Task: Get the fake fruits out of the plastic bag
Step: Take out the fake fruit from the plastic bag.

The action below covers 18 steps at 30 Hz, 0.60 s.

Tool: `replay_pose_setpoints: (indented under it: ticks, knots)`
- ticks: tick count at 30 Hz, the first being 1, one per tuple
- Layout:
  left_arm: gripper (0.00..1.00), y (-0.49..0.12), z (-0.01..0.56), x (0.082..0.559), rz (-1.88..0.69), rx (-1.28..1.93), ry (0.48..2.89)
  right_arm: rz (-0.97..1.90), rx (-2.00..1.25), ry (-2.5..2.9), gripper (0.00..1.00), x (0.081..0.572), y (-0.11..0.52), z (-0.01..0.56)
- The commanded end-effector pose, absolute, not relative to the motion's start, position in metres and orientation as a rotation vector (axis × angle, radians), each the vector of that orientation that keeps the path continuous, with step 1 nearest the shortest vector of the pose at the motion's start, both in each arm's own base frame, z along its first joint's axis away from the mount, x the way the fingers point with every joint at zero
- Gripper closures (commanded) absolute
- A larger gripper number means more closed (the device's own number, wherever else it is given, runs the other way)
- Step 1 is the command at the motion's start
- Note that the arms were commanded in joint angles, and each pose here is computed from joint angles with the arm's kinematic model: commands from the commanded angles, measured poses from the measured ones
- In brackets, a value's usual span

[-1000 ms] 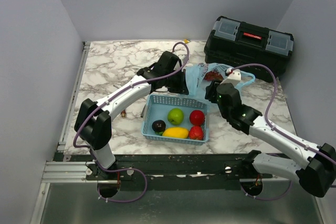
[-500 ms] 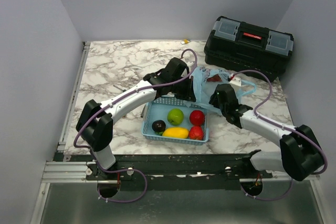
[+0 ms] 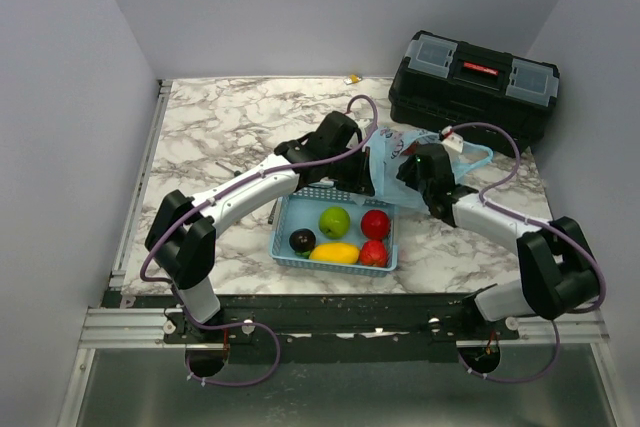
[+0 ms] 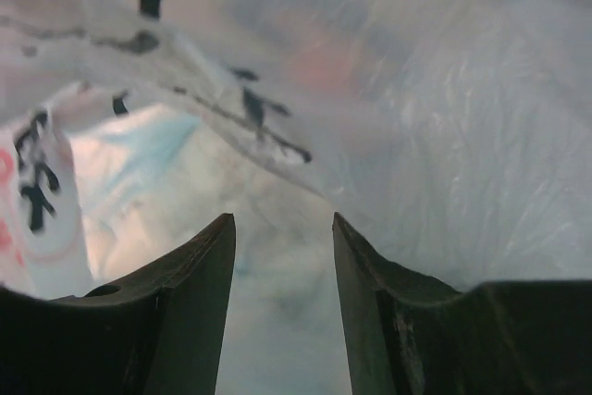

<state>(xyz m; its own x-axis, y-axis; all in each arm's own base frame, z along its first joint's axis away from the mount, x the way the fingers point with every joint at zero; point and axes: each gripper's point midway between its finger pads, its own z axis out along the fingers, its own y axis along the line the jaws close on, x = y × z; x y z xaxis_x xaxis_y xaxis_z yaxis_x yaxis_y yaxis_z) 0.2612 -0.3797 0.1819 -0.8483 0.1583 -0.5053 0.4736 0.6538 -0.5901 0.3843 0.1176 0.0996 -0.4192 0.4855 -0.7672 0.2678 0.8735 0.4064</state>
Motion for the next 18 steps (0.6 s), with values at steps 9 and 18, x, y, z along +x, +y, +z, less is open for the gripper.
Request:
replay_pose_setpoints:
  ticks: [9, 18]
  knots:
    - [1.0, -0.383, 0.181, 0.258, -1.027, 0.523, 2.452, 0.434, 0.693, 1.917, 0.42, 0.454, 0.117, 0.089]
    - [1.0, -0.387, 0.191, 0.261, -1.023, 0.528, 2.434, 0.57, 0.443, 1.891, 0.15, 0.475, 0.149, 0.079]
